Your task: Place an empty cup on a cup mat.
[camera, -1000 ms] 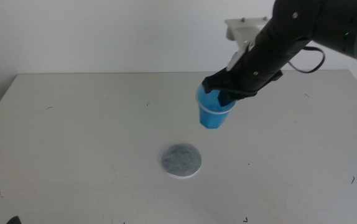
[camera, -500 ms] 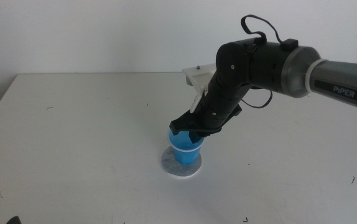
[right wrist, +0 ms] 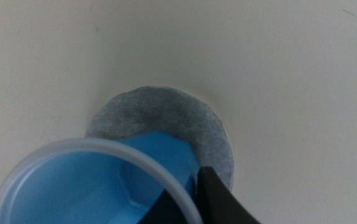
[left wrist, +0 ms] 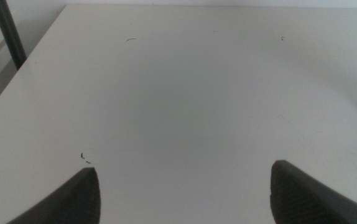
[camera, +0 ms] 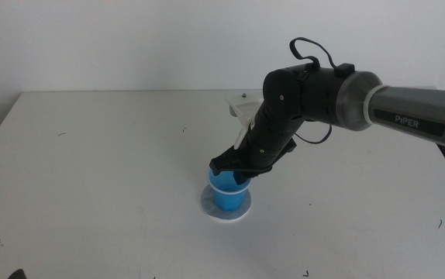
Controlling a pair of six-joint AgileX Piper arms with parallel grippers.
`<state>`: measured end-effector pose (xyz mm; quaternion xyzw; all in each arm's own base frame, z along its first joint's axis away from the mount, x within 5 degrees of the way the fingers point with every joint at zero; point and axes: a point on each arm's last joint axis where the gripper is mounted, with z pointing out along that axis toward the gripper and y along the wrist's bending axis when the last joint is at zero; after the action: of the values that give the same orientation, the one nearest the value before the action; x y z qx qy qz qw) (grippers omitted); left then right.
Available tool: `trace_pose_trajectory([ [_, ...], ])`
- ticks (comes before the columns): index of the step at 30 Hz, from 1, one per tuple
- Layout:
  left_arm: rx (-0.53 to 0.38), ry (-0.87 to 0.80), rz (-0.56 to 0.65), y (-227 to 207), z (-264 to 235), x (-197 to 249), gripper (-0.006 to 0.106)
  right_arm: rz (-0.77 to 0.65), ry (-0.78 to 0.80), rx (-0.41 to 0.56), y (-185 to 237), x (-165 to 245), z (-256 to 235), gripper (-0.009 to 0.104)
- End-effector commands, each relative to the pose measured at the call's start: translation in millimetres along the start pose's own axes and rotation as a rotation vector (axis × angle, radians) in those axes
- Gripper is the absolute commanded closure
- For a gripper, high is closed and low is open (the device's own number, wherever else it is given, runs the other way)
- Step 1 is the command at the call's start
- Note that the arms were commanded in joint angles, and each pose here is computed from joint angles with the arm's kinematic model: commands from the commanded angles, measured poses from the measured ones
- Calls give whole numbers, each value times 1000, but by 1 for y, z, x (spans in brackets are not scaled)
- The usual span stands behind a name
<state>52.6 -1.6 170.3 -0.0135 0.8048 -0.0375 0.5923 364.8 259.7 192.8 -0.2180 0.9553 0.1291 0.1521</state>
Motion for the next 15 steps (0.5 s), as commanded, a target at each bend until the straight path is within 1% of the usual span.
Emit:
trace_pose_trajectory([
  [1,11,-83,-11,-1,-2,-8,-5,-24,-91,-7,5,-10,-27,92],
  [5,11,-83,-11,-1,-2,-8,-5,-35,-92,-7,5,-10,-27,77],
  [10,11,-83,-11,-1,-2,-8,-5,-35,-93,-7,6,-10,-28,53],
  [13,11,-83,-11,-1,-2,-8,-5,-35,-120,-10,6,-13,-40,41],
  [15,11,-83,-11,-1,-2,-8,-5,-35,-149,-12,5,-15,-54,34],
])
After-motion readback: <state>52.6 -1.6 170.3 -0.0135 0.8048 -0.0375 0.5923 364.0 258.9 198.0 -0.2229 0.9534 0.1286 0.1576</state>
